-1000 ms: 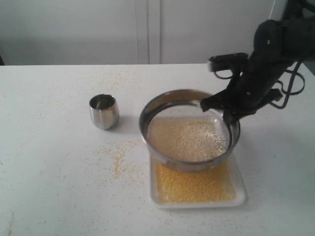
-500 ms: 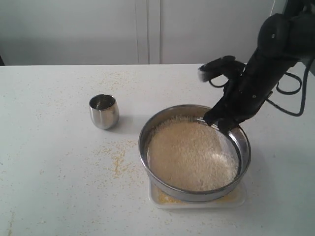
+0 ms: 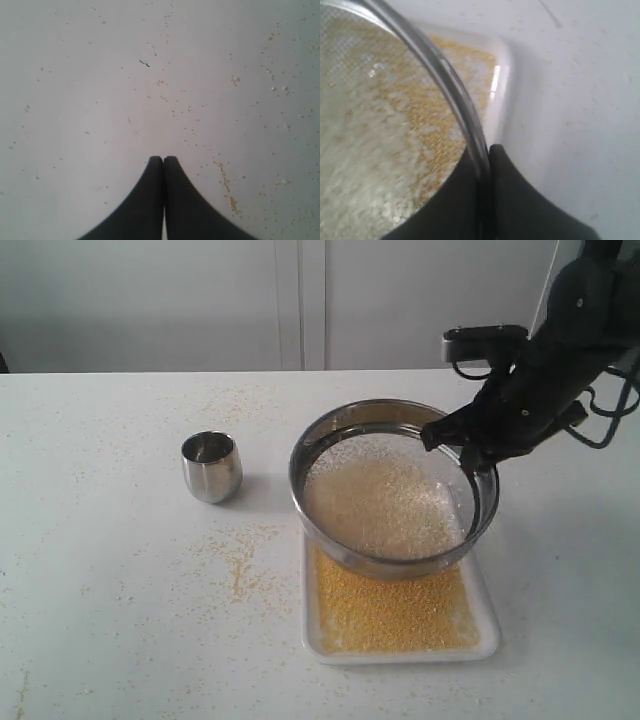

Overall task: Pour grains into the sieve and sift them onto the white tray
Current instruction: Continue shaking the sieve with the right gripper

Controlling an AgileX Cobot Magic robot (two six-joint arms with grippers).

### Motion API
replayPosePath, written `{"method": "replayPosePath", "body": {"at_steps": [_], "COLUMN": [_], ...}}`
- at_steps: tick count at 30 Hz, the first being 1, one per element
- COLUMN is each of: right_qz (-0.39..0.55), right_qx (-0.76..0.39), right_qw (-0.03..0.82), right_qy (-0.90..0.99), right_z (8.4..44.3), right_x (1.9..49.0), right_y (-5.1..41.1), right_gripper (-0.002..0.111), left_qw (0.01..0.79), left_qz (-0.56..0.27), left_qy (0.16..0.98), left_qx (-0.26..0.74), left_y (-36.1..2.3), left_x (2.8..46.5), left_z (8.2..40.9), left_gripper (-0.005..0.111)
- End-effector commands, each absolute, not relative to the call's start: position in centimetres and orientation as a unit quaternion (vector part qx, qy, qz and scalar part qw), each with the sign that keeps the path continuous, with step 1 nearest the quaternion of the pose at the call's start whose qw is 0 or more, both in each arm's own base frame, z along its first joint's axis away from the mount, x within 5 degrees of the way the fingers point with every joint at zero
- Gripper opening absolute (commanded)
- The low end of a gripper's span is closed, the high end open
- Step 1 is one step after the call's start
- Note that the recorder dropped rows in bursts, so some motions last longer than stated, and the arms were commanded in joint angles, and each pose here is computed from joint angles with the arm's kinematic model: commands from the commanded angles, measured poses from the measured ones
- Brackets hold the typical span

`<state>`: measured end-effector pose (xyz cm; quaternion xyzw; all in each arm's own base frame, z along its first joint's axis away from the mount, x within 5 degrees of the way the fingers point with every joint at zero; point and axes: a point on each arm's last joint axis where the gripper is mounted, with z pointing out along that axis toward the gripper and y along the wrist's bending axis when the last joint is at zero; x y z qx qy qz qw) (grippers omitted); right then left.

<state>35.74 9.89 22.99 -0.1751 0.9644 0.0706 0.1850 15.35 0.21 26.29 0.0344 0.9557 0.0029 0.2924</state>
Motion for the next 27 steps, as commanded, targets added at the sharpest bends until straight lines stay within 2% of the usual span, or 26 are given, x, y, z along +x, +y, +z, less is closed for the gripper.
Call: {"method": "replayPosePath", "body": {"at_steps": [1,3,4,5,8,9,10,11,12,13,14,17,19,21,22,26,27], "right_qz": [0.069,0.033,0.043,0.060,0.143,0.121,0.083,0.053,0.037,0.040,0.057,0.122,0.081,0.038,0.037,0.102,0.121], "right_qx": [-0.310,-0.094,-0.033,-0.072,-0.379,-0.330,-0.231,-0.098,-0.018,-0.021,-0.090,-0.365,-0.258,-0.058,-0.040,-0.225,-0.239], "right_qw": [0.156,0.186,0.184,0.174,0.119,0.133,0.181,0.205,0.213,0.213,0.200,0.125,0.153,0.193,0.197,0.175,0.171], "right_qy": [0.935,0.978,0.982,0.980,0.907,0.927,0.952,0.973,0.976,0.976,0.974,0.914,0.950,0.979,0.979,0.953,0.948], "right_z": [23.3,23.4,23.4,23.4,23.4,23.6,24.0,24.2,24.2,24.2,24.2,23.5,23.4,23.6,23.6,24.1,24.4], "right_x": [34.6,35.9,35.9,35.7,33.3,33.8,35.0,35.8,36.0,36.0,35.6,33.5,34.5,35.7,35.8,34.1,33.7], "right_y": [10.8,8.5,8.3,8.9,11.9,11.4,10.4,9.0,8.2,8.2,9.2,11.7,10.9,9.2,9.2,12.6,13.3], "right_gripper": [0.000,0.000,0.000,0.000,0.000,0.000,0.000,0.000,0.000,0.000,0.000,0.000,0.000,0.000,0.000,0.000,0.000], "left_qw": [0.288,0.288,0.288,0.288,0.288,0.288,0.288,0.288,0.288,0.288,0.288,0.288,0.288,0.288,0.288,0.288,0.288], "left_qz": [0.000,0.000,0.000,0.000,0.000,0.000,0.000,0.000,0.000,0.000,0.000,0.000,0.000,0.000,0.000,0.000,0.000], "left_qy": [0.957,0.957,0.957,0.957,0.957,0.957,0.957,0.957,0.957,0.957,0.957,0.957,0.957,0.957,0.957,0.957,0.957], "left_qx": [0.031,0.031,0.031,0.031,0.031,0.031,0.031,0.031,0.031,0.031,0.031,0.031,0.031,0.031,0.031,0.031,0.031], "left_y": [0.2,0.2,0.2,0.2,0.2,0.2,0.2,0.2,0.2,0.2,0.2,0.2,0.2,0.2,0.2,0.2,0.2], "left_x": [15.1,15.1,15.1,15.1,15.1,15.1,15.1,15.1,15.1,15.1,15.1,15.1,15.1,15.1,15.1,15.1,15.1], "left_z": [26.2,26.2,26.2,26.2,26.2,26.2,26.2,26.2,26.2,26.2,26.2,26.2,26.2,26.2,26.2,26.2,26.2], "left_gripper": [0.000,0.000,0.000,0.000,0.000,0.000,0.000,0.000,0.000,0.000,0.000,0.000,0.000,0.000,0.000,0.000,0.000]}}
